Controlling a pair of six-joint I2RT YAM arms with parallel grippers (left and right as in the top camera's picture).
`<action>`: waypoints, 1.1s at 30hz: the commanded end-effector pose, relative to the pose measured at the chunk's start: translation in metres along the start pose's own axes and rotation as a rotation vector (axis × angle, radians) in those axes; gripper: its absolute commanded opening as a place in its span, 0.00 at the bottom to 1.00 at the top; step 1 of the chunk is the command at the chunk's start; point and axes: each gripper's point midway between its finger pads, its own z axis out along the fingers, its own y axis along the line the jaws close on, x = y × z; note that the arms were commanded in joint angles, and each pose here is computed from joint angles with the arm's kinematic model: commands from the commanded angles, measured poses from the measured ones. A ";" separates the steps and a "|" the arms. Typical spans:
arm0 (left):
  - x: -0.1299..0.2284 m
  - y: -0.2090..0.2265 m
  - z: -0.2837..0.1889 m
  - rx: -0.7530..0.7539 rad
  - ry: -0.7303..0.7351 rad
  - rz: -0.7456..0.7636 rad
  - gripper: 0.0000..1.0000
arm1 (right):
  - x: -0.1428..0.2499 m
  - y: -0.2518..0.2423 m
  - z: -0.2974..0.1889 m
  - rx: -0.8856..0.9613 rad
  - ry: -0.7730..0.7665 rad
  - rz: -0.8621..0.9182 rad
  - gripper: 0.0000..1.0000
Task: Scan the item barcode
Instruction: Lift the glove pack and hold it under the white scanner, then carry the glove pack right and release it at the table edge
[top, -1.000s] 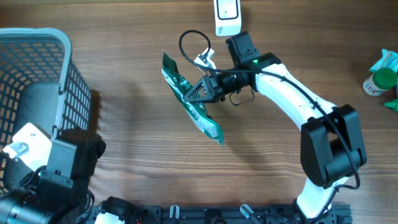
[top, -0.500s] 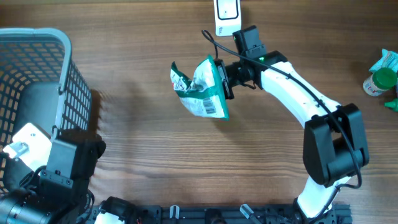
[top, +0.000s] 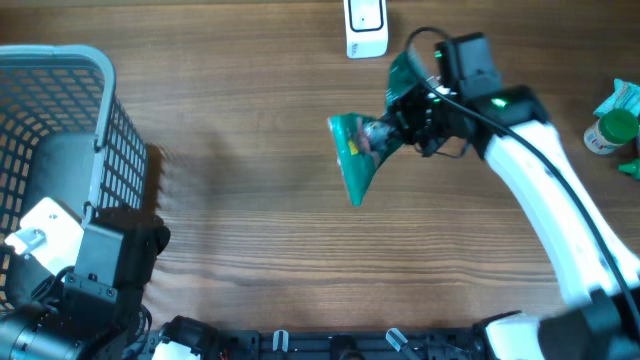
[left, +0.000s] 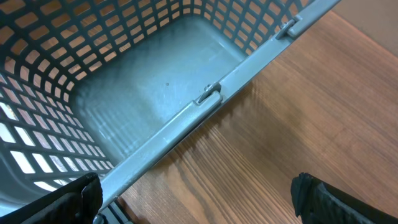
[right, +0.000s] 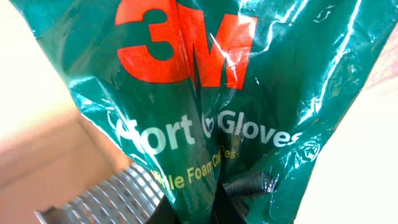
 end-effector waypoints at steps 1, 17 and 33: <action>-0.003 0.003 -0.001 -0.009 -0.016 -0.019 1.00 | -0.055 -0.019 -0.026 0.092 -0.369 0.142 0.05; -0.003 0.003 -0.001 -0.009 -0.016 -0.019 1.00 | -0.270 0.113 0.128 -0.190 -0.759 0.151 0.05; -0.003 0.003 -0.001 -0.009 -0.016 -0.019 1.00 | -0.294 0.048 -0.033 0.006 -0.803 0.495 0.05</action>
